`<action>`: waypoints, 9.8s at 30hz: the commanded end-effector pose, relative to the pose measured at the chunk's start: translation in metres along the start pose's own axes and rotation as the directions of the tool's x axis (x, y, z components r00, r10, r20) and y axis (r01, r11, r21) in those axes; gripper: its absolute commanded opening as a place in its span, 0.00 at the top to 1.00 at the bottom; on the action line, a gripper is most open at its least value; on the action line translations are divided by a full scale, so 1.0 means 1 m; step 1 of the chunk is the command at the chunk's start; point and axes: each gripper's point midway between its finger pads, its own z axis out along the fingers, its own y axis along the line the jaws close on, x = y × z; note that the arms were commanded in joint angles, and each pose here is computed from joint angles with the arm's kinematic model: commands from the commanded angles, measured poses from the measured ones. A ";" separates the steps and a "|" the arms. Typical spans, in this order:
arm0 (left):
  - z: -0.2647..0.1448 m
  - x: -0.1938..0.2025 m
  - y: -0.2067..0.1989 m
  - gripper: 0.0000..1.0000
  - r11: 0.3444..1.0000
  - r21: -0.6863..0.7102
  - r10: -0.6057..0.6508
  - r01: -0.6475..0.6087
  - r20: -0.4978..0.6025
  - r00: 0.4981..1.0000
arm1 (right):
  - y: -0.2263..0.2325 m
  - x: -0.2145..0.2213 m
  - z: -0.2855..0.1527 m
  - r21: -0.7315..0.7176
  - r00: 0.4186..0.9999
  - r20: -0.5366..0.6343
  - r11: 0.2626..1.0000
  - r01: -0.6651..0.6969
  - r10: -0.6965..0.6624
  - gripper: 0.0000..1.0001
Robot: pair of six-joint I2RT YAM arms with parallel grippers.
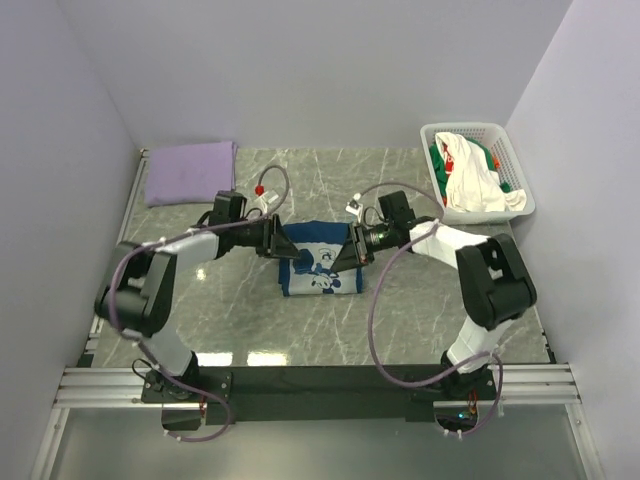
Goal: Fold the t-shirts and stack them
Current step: Fold the tshirt, then neatly place the folded tshirt to the corner
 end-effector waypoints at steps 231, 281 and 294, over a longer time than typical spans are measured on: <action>-0.214 -0.384 0.061 1.00 0.555 -0.832 0.680 0.019 0.467 0.566 | 0.014 -0.085 0.001 0.604 0.854 -0.038 0.669 0.434 -0.519 0.07; -0.253 -0.383 0.049 0.99 0.695 -0.718 0.576 0.040 0.590 0.566 | 0.007 -0.083 0.018 0.594 0.865 -0.076 0.674 0.439 -0.496 0.07; -0.218 -0.390 0.015 0.99 0.800 -0.599 0.482 0.030 0.672 0.562 | 0.007 -0.083 0.019 0.598 0.864 -0.078 0.670 0.440 -0.498 0.07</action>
